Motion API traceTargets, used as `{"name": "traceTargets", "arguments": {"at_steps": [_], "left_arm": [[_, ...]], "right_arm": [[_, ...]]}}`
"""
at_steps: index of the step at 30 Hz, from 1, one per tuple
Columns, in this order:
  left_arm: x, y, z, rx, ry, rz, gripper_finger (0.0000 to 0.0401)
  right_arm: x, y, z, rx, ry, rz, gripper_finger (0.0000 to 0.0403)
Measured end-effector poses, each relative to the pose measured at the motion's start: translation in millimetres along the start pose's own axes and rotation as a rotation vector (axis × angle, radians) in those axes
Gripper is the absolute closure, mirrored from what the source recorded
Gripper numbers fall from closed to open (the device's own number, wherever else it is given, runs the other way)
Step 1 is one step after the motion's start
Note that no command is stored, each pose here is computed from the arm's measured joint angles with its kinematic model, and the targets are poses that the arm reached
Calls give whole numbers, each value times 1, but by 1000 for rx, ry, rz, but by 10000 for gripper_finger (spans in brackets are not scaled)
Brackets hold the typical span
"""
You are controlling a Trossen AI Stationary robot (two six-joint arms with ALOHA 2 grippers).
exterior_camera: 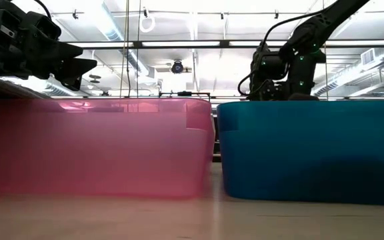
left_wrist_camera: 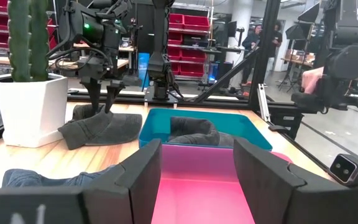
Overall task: Pick & Place hat
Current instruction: Put the top black cap in the blue bin
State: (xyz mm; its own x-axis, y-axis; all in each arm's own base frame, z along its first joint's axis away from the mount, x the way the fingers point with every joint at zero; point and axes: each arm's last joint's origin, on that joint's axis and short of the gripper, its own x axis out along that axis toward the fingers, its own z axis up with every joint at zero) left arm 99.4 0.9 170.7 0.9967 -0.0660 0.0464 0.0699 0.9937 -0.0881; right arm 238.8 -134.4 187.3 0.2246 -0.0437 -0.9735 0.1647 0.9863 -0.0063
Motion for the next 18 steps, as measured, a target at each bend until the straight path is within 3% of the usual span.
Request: {"name": "traceTargets", "arguments": {"at_steps": [7, 14, 18], "left_arm": [[0, 0, 0, 0, 0, 0, 197], [0, 0, 0, 0, 0, 0, 197], [0, 0, 0, 0, 0, 0, 197]], "right_arm": [[2, 3, -4, 55, 22, 63, 390], [-3, 7, -8, 85, 65, 95, 397], [-21, 12, -14, 94, 68, 36, 399]]}}
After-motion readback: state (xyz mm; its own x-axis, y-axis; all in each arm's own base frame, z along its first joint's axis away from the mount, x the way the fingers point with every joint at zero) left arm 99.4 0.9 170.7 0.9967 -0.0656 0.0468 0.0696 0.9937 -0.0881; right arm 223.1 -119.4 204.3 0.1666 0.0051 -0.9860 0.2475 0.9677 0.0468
